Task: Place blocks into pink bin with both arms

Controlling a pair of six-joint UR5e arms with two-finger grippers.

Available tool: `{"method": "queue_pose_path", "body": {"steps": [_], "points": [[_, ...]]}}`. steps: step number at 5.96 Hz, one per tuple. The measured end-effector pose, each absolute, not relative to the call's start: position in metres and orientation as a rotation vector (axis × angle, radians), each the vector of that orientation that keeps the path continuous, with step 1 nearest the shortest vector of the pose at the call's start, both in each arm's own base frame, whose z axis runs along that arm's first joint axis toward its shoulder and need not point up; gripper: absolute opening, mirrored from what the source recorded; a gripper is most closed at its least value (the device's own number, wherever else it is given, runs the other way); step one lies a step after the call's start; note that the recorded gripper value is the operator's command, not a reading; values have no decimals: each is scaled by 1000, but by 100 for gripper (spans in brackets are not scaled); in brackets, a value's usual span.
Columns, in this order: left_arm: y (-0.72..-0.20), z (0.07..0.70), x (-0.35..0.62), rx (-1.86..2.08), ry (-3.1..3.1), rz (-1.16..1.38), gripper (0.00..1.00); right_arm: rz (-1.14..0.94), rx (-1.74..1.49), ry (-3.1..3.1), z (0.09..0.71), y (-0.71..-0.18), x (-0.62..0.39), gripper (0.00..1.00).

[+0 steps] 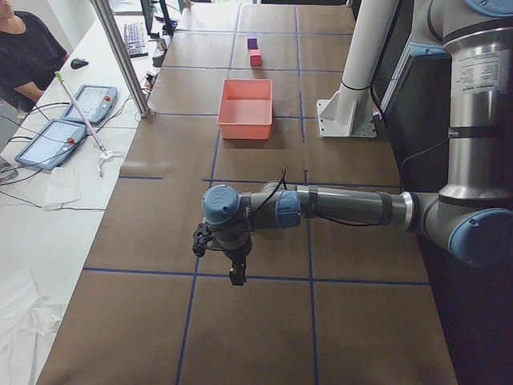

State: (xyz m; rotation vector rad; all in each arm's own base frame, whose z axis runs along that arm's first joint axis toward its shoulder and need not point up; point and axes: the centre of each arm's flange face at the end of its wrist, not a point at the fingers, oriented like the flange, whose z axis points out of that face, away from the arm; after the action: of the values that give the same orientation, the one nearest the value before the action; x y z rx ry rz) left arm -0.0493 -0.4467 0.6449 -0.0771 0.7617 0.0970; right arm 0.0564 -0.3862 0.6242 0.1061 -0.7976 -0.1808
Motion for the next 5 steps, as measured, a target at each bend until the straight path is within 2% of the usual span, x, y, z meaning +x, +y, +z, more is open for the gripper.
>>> {"method": "queue_pose_path", "body": {"steps": [5], "points": [[-447, 650, -48, -30, 768, 149, 100, -157, 63, -812, 640, -366, 58, 100]]}}
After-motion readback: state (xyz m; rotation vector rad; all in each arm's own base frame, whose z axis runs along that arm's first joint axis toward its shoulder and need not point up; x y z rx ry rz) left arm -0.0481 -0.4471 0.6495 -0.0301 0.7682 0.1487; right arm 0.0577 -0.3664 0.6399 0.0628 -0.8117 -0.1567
